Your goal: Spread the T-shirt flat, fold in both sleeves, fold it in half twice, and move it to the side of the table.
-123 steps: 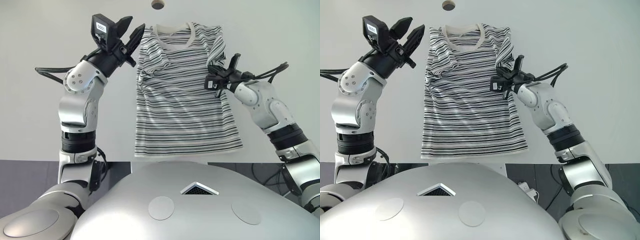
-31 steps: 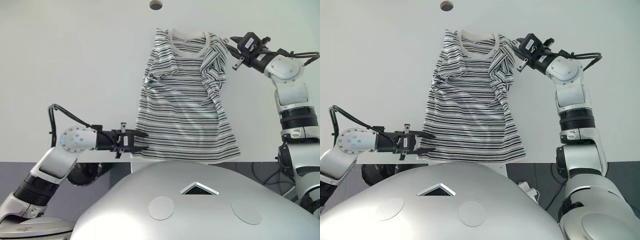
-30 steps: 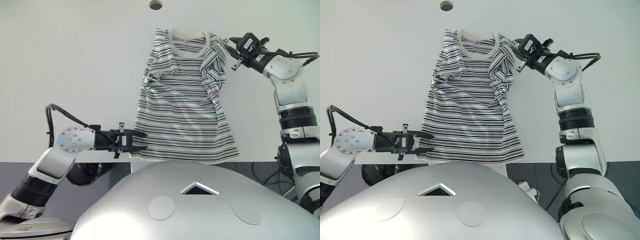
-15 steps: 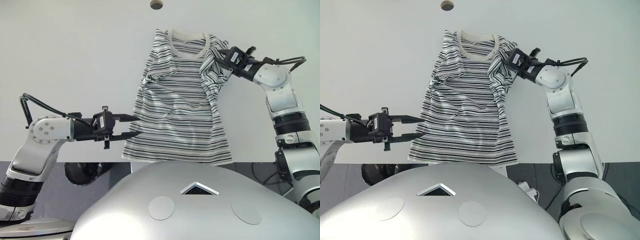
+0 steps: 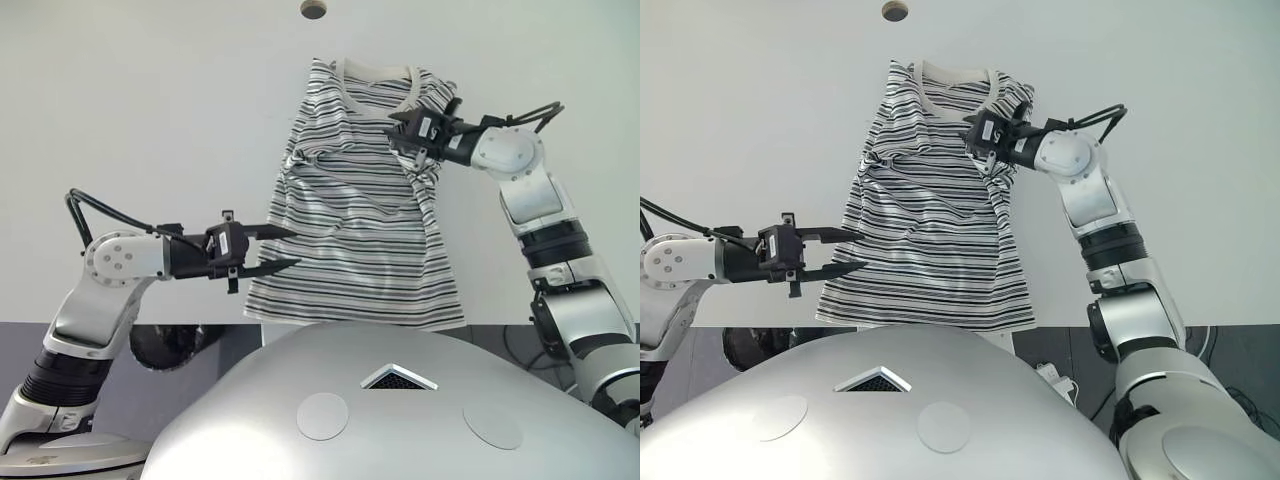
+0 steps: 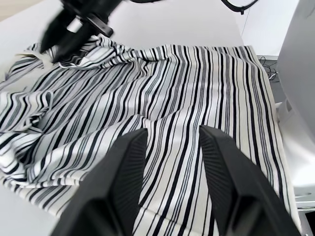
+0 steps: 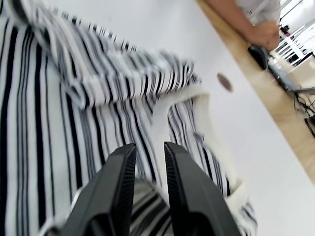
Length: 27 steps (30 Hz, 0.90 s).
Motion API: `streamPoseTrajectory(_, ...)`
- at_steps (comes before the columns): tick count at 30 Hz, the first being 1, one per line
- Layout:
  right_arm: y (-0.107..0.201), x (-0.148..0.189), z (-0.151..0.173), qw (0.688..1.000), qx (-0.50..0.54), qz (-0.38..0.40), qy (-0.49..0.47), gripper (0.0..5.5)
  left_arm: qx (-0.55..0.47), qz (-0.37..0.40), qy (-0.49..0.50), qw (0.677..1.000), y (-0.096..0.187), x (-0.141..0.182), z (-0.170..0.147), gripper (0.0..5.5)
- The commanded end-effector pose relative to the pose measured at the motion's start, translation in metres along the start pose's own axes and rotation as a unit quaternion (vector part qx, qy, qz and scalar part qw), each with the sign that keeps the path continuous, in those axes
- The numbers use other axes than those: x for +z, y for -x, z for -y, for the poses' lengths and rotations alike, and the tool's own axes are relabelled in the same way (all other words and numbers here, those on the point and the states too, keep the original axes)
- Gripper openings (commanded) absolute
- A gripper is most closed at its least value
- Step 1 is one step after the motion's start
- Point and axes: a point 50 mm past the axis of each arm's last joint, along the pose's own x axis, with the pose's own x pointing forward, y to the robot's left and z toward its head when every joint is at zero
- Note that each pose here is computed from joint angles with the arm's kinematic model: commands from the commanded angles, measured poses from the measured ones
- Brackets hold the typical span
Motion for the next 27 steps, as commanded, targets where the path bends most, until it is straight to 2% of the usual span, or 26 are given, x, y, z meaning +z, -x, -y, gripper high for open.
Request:
streamPoseTrajectory(1,-0.013,0.017,0.002,1.000,0.020,0.020,0.005,1.09,0.005,-0.003,-0.011,1.000,-0.004,0.000,-0.002,1.94)
streamPoseTrajectory(4,-0.023,0.019,0.000,0.999,0.016,0.029,-0.024,1.09,0.014,0.004,-0.012,1.000,-0.007,0.000,-0.003,1.94)
streamPoseTrajectory(6,-0.015,0.021,0.001,0.996,0.008,0.056,-0.070,1.09,0.028,0.008,-0.014,0.999,-0.009,-0.001,-0.006,1.94)
streamPoseTrajectory(8,0.008,0.015,0.011,0.990,-0.027,0.073,-0.114,1.09,0.039,0.013,-0.016,0.999,-0.009,0.000,-0.009,1.94)
streamPoseTrajectory(11,0.065,-0.006,0.033,0.980,-0.104,0.078,-0.149,1.09,0.042,0.019,-0.017,0.999,-0.007,0.001,-0.008,1.94)
streamPoseTrajectory(14,0.088,-0.028,0.032,0.982,-0.127,0.031,-0.134,1.09,0.040,0.022,-0.018,0.999,-0.007,0.001,-0.008,1.94)
streamPoseTrajectory(18,0.082,-0.051,0.010,0.992,-0.087,-0.061,-0.061,1.09,0.038,0.026,-0.021,0.999,-0.006,0.003,-0.009,1.94)
streamPoseTrajectory(22,0.064,-0.051,-0.005,0.996,-0.044,-0.076,-0.006,1.09,0.037,0.027,-0.024,0.999,-0.003,0.003,-0.008,1.94)
streamPoseTrajectory(27,0.055,-0.055,-0.005,0.995,-0.045,-0.088,0.013,1.09,0.037,0.024,-0.029,0.999,0.000,0.004,-0.008,1.94)
